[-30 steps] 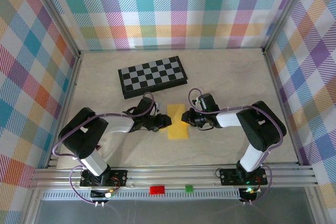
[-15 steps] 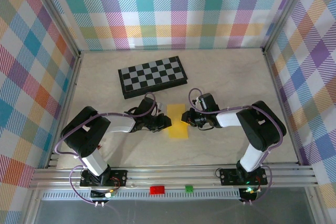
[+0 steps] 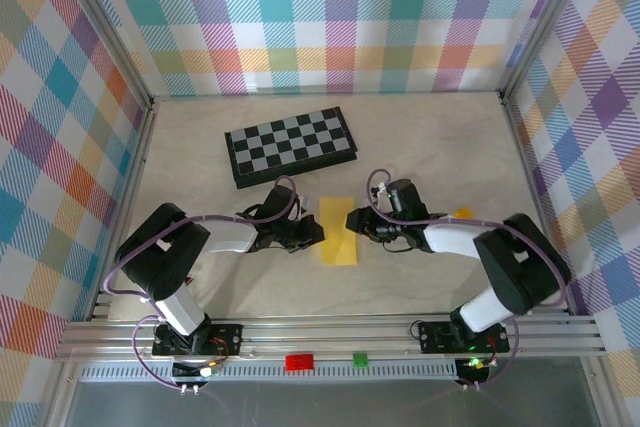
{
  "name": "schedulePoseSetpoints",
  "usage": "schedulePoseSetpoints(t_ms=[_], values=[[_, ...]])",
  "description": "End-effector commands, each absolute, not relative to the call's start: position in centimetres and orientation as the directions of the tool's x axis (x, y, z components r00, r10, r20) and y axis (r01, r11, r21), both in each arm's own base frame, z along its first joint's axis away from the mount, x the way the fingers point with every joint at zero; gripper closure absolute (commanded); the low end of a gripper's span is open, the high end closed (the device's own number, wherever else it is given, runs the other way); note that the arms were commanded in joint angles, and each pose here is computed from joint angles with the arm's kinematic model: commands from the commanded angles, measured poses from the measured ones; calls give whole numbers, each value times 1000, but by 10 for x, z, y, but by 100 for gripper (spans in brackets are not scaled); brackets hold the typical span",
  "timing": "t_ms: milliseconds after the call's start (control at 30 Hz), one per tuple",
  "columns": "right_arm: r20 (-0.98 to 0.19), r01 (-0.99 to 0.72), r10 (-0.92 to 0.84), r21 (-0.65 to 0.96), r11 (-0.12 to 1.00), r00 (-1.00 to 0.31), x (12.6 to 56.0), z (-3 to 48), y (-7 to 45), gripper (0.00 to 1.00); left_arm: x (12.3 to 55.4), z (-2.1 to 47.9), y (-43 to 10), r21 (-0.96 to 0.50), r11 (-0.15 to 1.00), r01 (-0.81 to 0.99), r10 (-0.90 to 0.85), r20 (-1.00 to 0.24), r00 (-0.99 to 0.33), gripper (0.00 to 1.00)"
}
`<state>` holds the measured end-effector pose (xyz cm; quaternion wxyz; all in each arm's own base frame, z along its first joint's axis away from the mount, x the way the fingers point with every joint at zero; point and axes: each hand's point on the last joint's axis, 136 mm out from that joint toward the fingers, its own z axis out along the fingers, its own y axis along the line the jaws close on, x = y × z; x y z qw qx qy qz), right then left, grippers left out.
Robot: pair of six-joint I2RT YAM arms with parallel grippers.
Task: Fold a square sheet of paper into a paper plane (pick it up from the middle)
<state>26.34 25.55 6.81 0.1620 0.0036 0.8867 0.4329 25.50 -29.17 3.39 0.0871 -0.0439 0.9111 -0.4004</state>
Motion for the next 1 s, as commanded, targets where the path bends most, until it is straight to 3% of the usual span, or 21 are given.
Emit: schedulePoseSetpoints(t_ms=[0, 367, 700, 967], values=[[-372, -223, 96, 722, 655, -923, 256, 75, 250, 53, 259, 51, -295, -747, 665, 4, -161, -149, -976, 92], [-565, -453, -57, 593, 666, -823, 223, 89, 266, 48, 258, 59, -291, -742, 670, 9, -169, -164, -972, 93], [-769, -672, -220, 336, 660, -600, 205, 111, 276, 49, 259, 60, -290, -740, 673, 11, -172, -171, -970, 93], [-841, -773, -321, 167, 612, -436, 189, 118, 290, 49, 260, 60, -289, -738, 675, 9, -170, -168, -971, 93]])
